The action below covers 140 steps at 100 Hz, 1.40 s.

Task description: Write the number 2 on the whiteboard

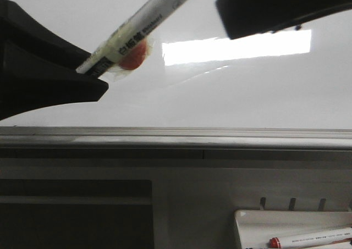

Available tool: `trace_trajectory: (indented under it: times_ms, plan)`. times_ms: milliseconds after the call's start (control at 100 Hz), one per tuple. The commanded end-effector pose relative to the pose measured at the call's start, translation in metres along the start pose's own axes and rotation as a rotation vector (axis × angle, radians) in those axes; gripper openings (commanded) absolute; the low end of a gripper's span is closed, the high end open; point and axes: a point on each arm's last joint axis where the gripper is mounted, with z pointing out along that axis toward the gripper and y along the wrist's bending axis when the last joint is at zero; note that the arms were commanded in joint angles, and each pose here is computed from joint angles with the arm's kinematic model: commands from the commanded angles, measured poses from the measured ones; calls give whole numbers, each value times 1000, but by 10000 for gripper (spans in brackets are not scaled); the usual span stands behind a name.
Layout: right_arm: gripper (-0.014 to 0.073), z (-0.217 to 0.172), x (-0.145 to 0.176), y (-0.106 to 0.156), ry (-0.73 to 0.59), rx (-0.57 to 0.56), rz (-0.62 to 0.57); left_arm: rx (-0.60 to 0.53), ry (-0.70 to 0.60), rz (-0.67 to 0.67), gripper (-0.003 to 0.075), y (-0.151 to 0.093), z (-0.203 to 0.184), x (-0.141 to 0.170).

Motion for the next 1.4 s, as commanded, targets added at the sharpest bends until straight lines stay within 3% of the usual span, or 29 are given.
trace_trajectory:
  times_ms: [0, 260, 500, 600, 730, 950, 1050, 1169, 1239, 1289, 1389]
  plan:
    - [470, 4, -26, 0, -126, 14, -34, -24, -92, 10, -20, 6, -3, -14]
    - [427, 26, -49, 18, -116, -61, -89, -24, -92, 10, -20, 6, -3, -14]
    - [391, 43, -49, 23, -92, -79, -97, -24, -93, 10, -20, 6, -3, -14]
    - [274, 45, -49, 23, -90, -78, -97, -24, -93, 10, -20, 6, -3, -14]
    - [-82, 45, -48, 24, -80, -80, -98, -24, -106, 10, -20, 6, -3, -15]
    - [-71, 45, -48, 24, -80, -80, -98, -24, -101, 10, -15, 6, -3, -15]
    - [-71, 45, -49, 23, -84, -79, -97, -31, -109, 13, 87, 7, -5, -16]
    - [-71, 45, -48, 24, -79, -81, -98, -65, -129, -21, 371, 10, -10, -20]
    - [-71, 45, -48, 24, -79, -81, -98, -103, -120, -73, 477, 14, -16, -21]
    - [-71, 45, -49, 23, -85, -79, -97, -132, -86, -105, 505, 17, -23, -20]
    - [-71, 44, -51, 22, -112, -69, -94, -204, -45, -138, 491, 22, -46, -21]
